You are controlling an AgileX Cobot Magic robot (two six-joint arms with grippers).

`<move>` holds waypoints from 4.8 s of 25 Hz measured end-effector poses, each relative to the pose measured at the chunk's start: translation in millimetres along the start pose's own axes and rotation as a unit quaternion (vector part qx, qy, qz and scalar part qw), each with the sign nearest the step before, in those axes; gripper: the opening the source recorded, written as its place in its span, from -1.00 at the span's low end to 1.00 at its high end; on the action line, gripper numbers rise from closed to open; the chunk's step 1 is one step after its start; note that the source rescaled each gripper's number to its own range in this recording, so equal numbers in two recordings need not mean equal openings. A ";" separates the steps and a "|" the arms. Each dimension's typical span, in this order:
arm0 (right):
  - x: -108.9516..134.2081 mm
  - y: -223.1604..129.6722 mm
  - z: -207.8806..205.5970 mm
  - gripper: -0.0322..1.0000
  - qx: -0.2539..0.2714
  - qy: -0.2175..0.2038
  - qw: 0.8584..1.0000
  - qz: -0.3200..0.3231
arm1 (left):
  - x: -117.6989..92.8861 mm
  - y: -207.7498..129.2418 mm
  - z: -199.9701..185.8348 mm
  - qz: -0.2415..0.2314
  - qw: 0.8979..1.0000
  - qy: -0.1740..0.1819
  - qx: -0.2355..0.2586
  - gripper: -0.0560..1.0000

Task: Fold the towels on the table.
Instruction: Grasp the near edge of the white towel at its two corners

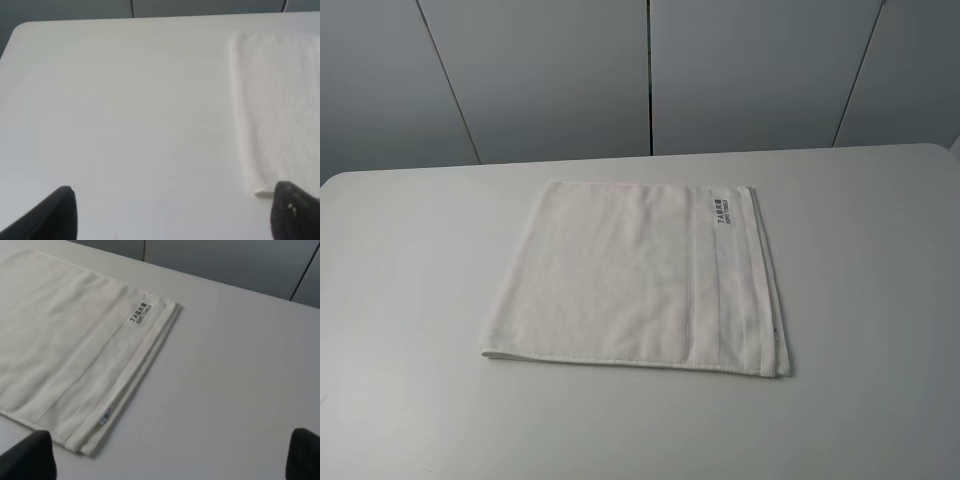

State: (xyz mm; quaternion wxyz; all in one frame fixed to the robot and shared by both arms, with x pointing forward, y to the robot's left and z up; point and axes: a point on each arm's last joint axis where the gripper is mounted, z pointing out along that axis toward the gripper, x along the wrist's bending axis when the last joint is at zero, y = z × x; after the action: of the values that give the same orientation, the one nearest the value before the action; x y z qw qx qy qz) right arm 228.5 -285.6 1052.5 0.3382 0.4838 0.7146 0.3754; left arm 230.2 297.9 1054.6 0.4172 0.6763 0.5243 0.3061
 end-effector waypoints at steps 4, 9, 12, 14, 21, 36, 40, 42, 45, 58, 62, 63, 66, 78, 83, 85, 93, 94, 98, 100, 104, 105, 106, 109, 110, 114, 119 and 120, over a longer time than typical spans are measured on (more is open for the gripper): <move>0.0 0.0 0.0 1.00 0.000 0.000 1.000 0.000 | 0.0 0.0 0.0 0.000 1.000 0.000 0.000 1.00; 0.0 0.0 0.0 1.00 0.000 0.000 1.000 0.000 | 0.0 0.0 0.0 0.000 1.000 0.000 0.000 1.00; 0.0 0.0 0.0 1.00 0.000 0.000 1.000 0.000 | 0.0 0.0 0.0 0.000 1.000 0.000 0.000 1.00; 0.0 0.0 0.0 1.00 0.000 0.000 1.000 0.000 | 0.0 0.0 0.0 0.000 1.000 0.000 0.000 1.00; 0.0 0.0 0.0 1.00 0.000 0.000 1.000 0.000 | 0.0 0.0 0.0 0.000 1.000 0.000 0.000 1.00; 0.0 0.0 0.0 1.00 0.000 0.000 1.000 0.000 | 0.0 0.0 0.0 0.000 1.000 0.000 0.000 1.00; 0.0 0.0 0.0 1.00 0.000 0.000 1.000 0.000 | 0.0 0.0 0.0 0.000 1.000 0.000 0.000 1.00; 0.0 0.0 0.0 1.00 0.000 0.000 1.000 0.000 | 0.0 0.0 0.0 0.000 1.000 0.000 0.000 1.00; 1.2 0.4 0.0 1.00 -0.002 0.007 1.000 0.003 | 0.0 0.0 0.0 0.000 1.000 0.000 0.000 1.00; 10.4 4.4 -0.9 1.00 -0.019 0.059 0.995 0.072 | 1.4 0.0 0.0 0.004 1.000 0.008 0.000 1.00; 10.4 4.5 -0.9 1.00 -0.020 0.059 0.995 0.078 | 1.4 0.0 0.0 0.004 1.000 0.008 0.000 1.00; 10.2 4.5 -0.9 1.00 -0.020 0.058 0.995 0.079 | 1.4 0.0 0.0 0.004 1.000 0.008 0.000 1.00; 10.1 4.4 -0.8 1.00 -0.019 0.057 0.995 0.078 | 1.7 0.0 0.0 0.001 1.000 0.009 0.000 1.00; 8.5 7.6 9.7 1.00 0.042 0.067 0.984 0.158 | 6.1 13.5 13.2 0.017 0.998 0.028 0.055 1.00; -1.4 36.1 34.7 1.00 0.086 0.078 0.987 0.113 | 5.6 44.6 52.0 0.056 0.988 0.003 0.147 1.00; -6.5 47.7 48.2 1.00 0.111 0.083 0.986 0.089 | 3.8 59.6 69.2 0.069 0.983 -0.017 0.169 1.00; -23.3 90.8 112.2 1.00 0.181 0.128 0.975 0.022 | 3.4 114.4 137.7 0.144 0.958 -0.068 0.240 1.00; -24.2 95.3 120.1 1.00 0.187 0.139 0.972 0.017 | 3.4 116.5 144.1 0.156 0.954 -0.075 0.244 1.00; -27.4 106.3 150.4 1.00 0.208 0.179 0.961 -0.016 | 0.5 112.7 172.4 0.177 0.937 -0.101 0.283 1.00; -25.9 109.4 163.2 1.00 0.217 0.198 0.955 -0.043 | -5.7 108.7 185.9 0.202 0.926 -0.119 0.295 1.00; -9.1 110.3 188.5 1.00 0.243 0.247 0.931 -0.115 | -29.1 99.4 213.9 0.286 0.896 -0.156 0.301 1.00; -5.1 109.2 194.6 1.00 0.253 0.255 0.924 -0.132 | -36.1 95.7 220.9 0.308 0.885 -0.164 0.307 1.00; -1.6 107.0 200.8 1.00 0.265 0.261 0.917 -0.146 | -42.8 91.2 226.6 0.327 0.874 -0.173 0.314 1.00; 8.0 98.6 218.4 1.00 0.289 0.281 0.898 -0.179 | -60.8 72.1 246.5 0.370 0.837 -0.197 0.353 1.00; 11.9 95.5 223.2 1.00 0.294 0.291 0.889 -0.198 | -67.2 66.2 251.0 0.384 0.824 -0.205 0.362 1.00; 29.8 78.5 244.4 1.00 0.324 0.323 0.841 -0.289 | -87.9 40.5 270.4 0.464 0.763 -0.219 0.394 1.00; 51.6 55.7 269.3 1.00 0.358 0.345 0.798 -0.341 | -110.4 10.3 287.1 0.536 0.694 -0.251 0.410 1.00; 53.2 51.4 273.7 1.00 0.365 0.347 0.792 -0.345 | -114.1 5.8 289.2 0.545 0.685 -0.258 0.409 1.00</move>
State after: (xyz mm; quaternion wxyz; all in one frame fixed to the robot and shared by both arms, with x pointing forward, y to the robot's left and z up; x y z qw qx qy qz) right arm 466.6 -165.2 956.5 -0.0270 0.1295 0.9874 0.0874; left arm 449.1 116.8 928.1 -0.0225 0.9986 0.0079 0.0479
